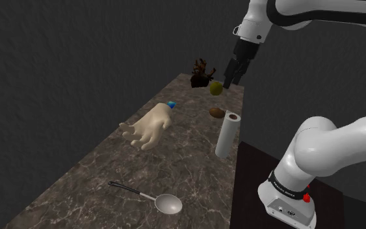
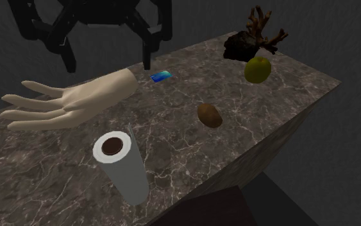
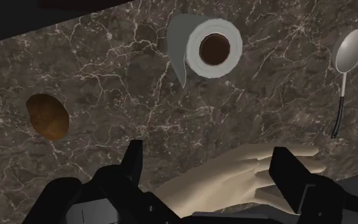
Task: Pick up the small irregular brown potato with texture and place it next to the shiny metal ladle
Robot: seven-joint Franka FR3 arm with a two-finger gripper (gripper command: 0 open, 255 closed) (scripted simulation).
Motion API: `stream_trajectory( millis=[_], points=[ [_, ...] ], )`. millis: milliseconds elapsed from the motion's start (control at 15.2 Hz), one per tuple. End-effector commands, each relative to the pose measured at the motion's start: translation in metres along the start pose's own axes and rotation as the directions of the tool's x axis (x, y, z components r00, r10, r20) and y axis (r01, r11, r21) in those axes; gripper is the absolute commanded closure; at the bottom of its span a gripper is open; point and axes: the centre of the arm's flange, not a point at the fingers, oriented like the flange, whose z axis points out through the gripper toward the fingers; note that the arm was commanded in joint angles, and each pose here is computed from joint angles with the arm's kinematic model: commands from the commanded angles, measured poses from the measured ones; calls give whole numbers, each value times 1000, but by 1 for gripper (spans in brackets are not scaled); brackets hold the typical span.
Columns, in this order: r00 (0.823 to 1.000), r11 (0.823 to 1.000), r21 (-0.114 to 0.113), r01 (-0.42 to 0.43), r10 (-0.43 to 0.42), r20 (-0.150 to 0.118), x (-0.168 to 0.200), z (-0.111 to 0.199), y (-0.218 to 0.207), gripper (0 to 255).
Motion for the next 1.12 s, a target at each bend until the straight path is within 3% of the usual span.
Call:
stream_trajectory(
  millis=[0,1056],
  points=[
    [1000,1000,0,0,0,0,0,0,0,0],
    [998,997,43,57,-56,-23,49,131,164,0]
  ],
)
